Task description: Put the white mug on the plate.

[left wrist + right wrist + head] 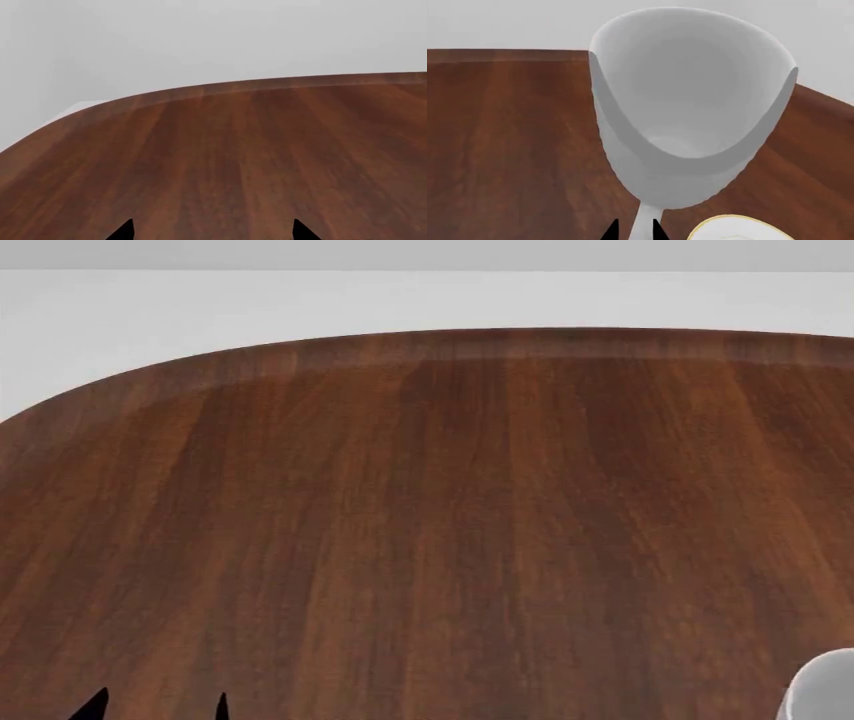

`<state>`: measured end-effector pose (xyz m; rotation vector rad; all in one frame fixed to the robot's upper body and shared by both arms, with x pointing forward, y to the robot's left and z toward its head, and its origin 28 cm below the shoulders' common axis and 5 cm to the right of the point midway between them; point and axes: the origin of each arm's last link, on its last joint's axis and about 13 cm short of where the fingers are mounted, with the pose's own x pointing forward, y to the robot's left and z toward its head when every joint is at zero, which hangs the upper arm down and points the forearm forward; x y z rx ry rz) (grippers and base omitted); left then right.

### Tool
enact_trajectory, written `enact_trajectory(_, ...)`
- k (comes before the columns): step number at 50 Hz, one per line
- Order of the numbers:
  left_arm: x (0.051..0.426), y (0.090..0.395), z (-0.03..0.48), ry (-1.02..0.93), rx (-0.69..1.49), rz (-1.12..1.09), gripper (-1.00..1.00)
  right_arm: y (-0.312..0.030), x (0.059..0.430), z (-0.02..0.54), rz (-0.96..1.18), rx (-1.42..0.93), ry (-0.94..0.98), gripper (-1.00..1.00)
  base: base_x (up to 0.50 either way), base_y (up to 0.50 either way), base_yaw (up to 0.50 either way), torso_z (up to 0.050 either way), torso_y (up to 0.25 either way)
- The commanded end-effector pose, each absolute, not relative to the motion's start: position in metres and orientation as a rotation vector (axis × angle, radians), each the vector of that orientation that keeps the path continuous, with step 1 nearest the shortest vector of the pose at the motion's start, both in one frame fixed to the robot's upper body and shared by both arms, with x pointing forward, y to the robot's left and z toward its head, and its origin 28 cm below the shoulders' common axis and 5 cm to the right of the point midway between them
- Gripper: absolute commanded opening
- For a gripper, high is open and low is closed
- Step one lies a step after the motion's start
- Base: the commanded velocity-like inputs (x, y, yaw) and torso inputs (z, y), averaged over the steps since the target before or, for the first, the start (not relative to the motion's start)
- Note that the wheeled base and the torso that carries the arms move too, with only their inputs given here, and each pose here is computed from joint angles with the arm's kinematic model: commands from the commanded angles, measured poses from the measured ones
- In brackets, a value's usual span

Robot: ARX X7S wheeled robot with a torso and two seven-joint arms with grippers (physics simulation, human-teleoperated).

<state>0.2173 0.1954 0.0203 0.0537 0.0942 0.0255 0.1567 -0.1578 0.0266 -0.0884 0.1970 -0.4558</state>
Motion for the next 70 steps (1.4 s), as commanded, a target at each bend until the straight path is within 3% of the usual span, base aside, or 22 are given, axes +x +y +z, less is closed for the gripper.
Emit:
enact_trajectory(1, 0.22, 0.193, 0.022, 0.094, 0.054, 0.014, 1.0, -0.167, 0.146, 0.029, -0.53, -0.115, 0.192, -1.0, 0.0, 0.0, 0.0, 0.0, 0.0)
enact_trajectory(14, 0.22, 0.194, 0.021, 0.094, 0.054, 0.015, 1.0, -0.181, 0.136, 0.028, -0.618, -0.126, 0.188, -1.0, 0.0, 0.0, 0.0, 0.0, 0.0)
enact_trajectory(15, 0.22, 0.194, 0.021, 0.092, 0.055, 0.016, 1.0, -0.183, 0.136, 0.028, -0.632, -0.019, 0.211, -1.0, 0.0, 0.0, 0.0, 0.0, 0.0)
enact_trajectory(17, 0.22, 0.194, 0.021, 0.093, 0.056, 0.015, 1.0, -0.188, 0.134, 0.027, -0.645, -0.092, 0.203, -1.0, 0.0, 0.0, 0.0, 0.0, 0.0)
enact_trajectory(22, 0.22, 0.194, 0.021, 0.092, 0.057, 0.016, 1.0, -0.193, 0.131, 0.026, -0.674, 0.026, 0.213, -1.0, 0.0, 0.0, 0.0, 0.0, 0.0)
enact_trajectory(70, 0.22, 0.191, 0.023, 0.098, 0.052, 0.003, 1.0, -0.207, 0.119, -0.015, -0.747, 0.014, 0.337, -1.0, 0.0, 0.0, 0.0, 0.0, 0.0)
